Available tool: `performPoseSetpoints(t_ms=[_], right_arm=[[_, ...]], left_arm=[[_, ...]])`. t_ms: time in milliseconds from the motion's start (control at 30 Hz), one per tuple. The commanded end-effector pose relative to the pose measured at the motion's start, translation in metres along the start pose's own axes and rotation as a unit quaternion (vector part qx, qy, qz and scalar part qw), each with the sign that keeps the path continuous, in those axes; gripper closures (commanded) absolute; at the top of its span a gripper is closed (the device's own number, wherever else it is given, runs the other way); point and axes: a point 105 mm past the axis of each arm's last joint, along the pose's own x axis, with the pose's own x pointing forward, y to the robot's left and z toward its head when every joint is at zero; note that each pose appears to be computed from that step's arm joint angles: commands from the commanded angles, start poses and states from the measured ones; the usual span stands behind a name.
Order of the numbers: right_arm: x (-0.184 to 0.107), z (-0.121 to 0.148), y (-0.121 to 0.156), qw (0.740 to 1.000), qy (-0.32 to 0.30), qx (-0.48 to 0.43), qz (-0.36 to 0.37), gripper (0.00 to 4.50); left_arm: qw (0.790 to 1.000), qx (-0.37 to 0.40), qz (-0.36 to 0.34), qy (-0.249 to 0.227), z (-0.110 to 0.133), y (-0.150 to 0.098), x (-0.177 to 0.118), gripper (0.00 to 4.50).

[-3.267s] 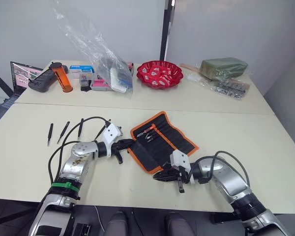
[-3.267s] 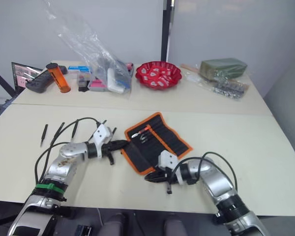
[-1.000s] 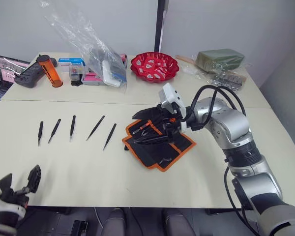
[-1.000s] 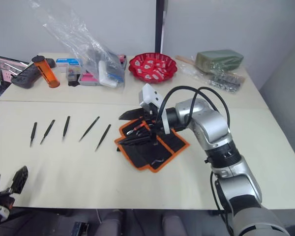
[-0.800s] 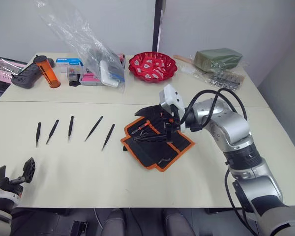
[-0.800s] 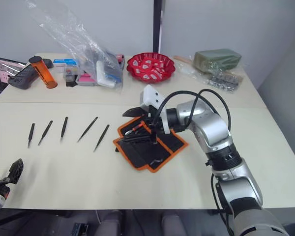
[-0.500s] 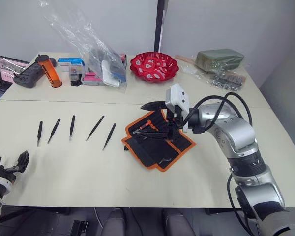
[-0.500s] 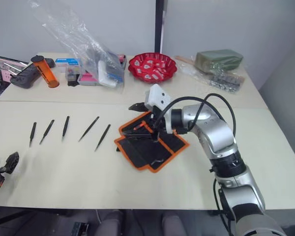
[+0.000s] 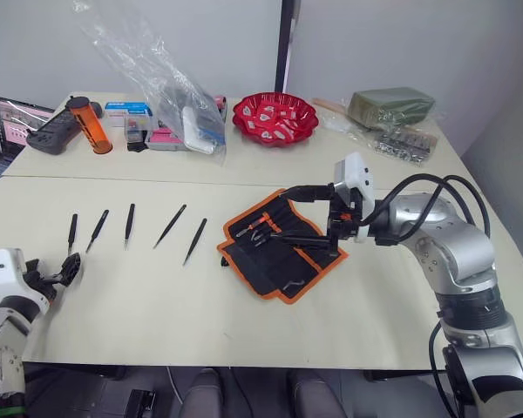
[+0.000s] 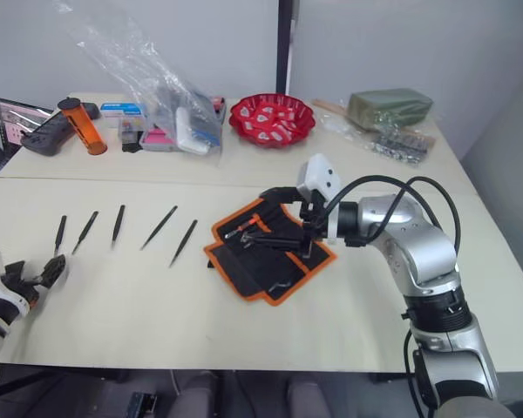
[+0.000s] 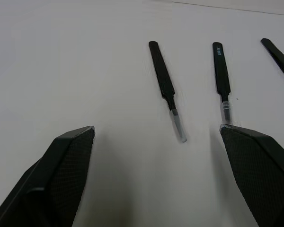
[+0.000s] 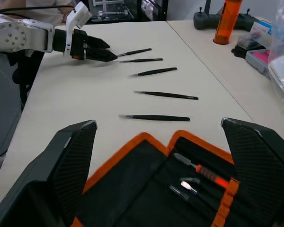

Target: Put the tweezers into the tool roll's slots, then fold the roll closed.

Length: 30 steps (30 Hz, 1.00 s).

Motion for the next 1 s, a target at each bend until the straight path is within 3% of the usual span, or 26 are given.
performPoseSetpoints(t_ms=[33, 367, 633, 833, 1000], right_arm=[[-0.011, 0.010, -0.002, 1.000, -0.010, -0.022, -0.007, 0.03], [-0.015, 0.006, -0.002, 1.000, -0.008, -0.016, -0.017, 0.03], [-0.016, 0.002, 0.000, 1.000, -0.002, -0.019, -0.016, 0.00], [-0.012, 0.003, 0.004, 1.000, -0.009, -0.017, -0.014, 0.00], [-0.011, 0.003, 0.004, 0.999, -0.006, -0.023, -0.022, 0.00]], left_arm=[[0.999, 0.018, 0.023, -0.020, 0.016, 0.008, 0.005, 0.00], [1.000, 0.005, 0.025, -0.015, 0.012, 0.006, 0.018, 0.00], [0.999, -0.013, 0.037, 0.015, 0.003, 0.008, 0.026, 2.51], [0.999, -0.018, 0.045, 0.006, 0.015, 0.010, 0.025, 4.47], [0.999, -0.016, 0.050, -0.010, 0.025, 0.013, 0.025, 4.47]])
